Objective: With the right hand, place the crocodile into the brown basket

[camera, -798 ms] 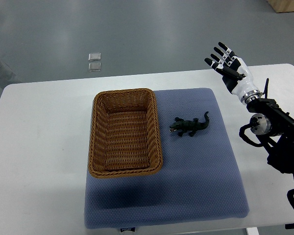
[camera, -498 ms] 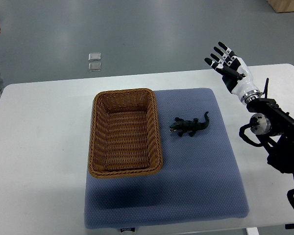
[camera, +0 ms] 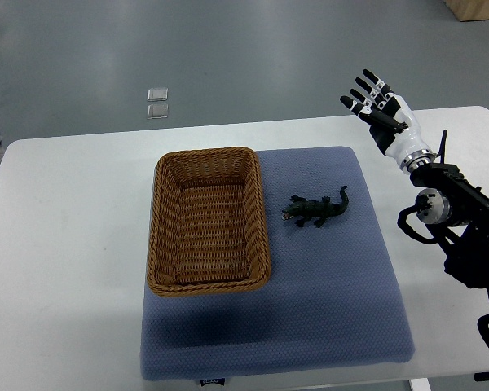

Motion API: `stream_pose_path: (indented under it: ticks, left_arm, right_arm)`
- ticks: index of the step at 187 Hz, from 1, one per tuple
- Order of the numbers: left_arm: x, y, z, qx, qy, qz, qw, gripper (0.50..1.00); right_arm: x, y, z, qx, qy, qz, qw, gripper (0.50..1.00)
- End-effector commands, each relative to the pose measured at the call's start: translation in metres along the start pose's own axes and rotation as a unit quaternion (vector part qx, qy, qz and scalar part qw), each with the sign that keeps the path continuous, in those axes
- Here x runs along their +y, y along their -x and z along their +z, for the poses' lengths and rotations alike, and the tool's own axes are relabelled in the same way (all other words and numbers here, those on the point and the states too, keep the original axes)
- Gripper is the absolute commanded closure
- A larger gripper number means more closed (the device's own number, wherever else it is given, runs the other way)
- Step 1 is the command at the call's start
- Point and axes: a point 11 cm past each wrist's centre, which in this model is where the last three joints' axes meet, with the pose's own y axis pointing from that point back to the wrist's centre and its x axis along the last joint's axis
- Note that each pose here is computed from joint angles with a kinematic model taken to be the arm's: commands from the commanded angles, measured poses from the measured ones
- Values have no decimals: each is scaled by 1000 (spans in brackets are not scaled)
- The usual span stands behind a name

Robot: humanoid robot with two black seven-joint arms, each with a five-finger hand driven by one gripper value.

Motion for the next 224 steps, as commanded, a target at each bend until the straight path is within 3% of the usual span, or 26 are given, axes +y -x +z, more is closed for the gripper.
stream_pose_path:
  ticks: [1, 82, 119, 175, 224]
  left_arm:
    - [0, 0, 0, 0, 0, 1, 1000, 500]
    - [0, 0, 0, 0, 0, 1, 1000, 500]
    - [0, 0, 0, 0, 0, 0, 1000, 500]
    - [0, 0, 0, 0, 0, 1, 1000, 500]
    - [0, 0, 0, 0, 0, 1, 1000, 500]
  right_arm:
    - [0, -1, -1, 0, 0, 1, 1000, 576]
    - [-1, -8, -31, 49, -18, 1, 999, 576]
    - [1, -8, -61, 229, -15, -65, 971, 579]
    - [11, 20, -108, 497, 17, -234, 836, 579]
    - [19, 70, -101, 653, 46, -366, 661, 579]
